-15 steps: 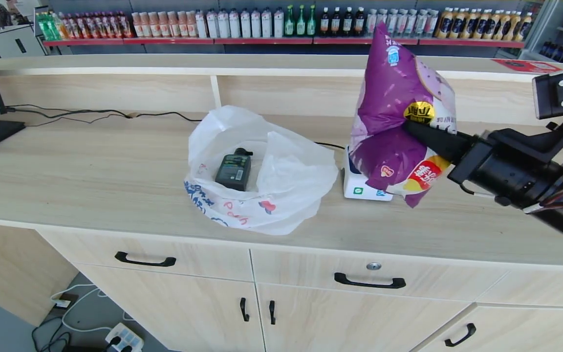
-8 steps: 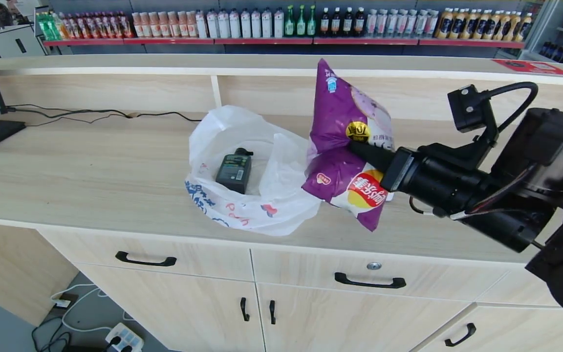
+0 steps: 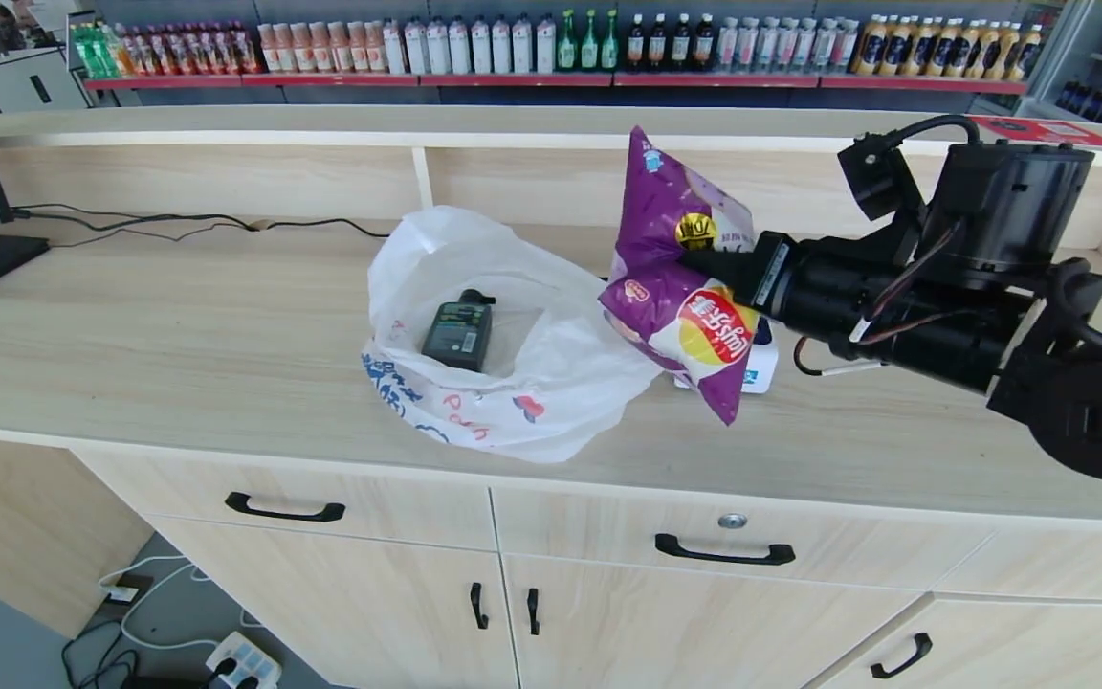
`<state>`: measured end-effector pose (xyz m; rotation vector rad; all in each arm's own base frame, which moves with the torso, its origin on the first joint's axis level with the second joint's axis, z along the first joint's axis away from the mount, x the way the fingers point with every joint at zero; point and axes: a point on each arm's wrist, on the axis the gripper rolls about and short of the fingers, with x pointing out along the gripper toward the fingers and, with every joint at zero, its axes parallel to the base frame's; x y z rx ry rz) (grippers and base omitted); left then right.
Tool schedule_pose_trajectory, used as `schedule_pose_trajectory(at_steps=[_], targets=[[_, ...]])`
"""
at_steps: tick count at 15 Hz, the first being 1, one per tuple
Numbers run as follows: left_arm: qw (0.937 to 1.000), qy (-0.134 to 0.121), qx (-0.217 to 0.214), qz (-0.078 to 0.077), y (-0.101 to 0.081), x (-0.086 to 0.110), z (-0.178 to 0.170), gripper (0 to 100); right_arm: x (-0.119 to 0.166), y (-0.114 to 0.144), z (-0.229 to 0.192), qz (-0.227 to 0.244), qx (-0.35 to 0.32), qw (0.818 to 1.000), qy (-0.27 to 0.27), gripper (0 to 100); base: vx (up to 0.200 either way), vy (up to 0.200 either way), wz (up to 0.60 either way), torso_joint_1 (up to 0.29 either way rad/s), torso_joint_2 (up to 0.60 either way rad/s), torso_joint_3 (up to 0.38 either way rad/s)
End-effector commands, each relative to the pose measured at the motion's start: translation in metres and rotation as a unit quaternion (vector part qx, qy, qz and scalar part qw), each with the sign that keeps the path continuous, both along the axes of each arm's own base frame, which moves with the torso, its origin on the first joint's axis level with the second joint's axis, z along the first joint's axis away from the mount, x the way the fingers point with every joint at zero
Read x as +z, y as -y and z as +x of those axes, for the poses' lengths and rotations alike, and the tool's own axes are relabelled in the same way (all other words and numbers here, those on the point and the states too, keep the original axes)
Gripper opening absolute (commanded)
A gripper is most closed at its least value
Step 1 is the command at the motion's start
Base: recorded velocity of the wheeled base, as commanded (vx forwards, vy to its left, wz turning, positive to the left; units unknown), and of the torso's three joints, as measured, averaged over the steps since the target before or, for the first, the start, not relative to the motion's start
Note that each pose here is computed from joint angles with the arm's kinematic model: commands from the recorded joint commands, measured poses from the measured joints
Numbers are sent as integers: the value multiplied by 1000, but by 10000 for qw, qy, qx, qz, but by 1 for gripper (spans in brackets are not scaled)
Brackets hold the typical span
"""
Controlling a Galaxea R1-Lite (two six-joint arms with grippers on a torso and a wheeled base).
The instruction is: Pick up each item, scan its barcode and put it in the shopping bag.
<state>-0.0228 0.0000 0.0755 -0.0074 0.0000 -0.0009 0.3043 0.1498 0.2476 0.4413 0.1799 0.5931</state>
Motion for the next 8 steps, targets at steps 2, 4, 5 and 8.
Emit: schedule_pose_trajectory(at_steps=[2, 4, 5, 8], targets=[[10000, 0, 4, -1, 0, 0, 0, 100, 1, 20, 16, 103, -334, 9993, -91, 0, 0, 0, 0, 0, 0, 0], [10000, 0, -3, -1, 0, 0, 0, 100, 0, 39, 22, 102, -411, 9990, -123, 0, 0, 0, 0, 0, 0, 0], [10000, -8, 4, -1, 0, 0, 0, 100, -2, 47, 25, 95, -450, 9988, -160, 0, 0, 0, 0, 0, 0, 0], [10000, 0, -3, -1, 0, 0, 0, 100, -4, 50, 28, 84, -497, 9985, -196, 0, 0, 0, 0, 0, 0, 0]])
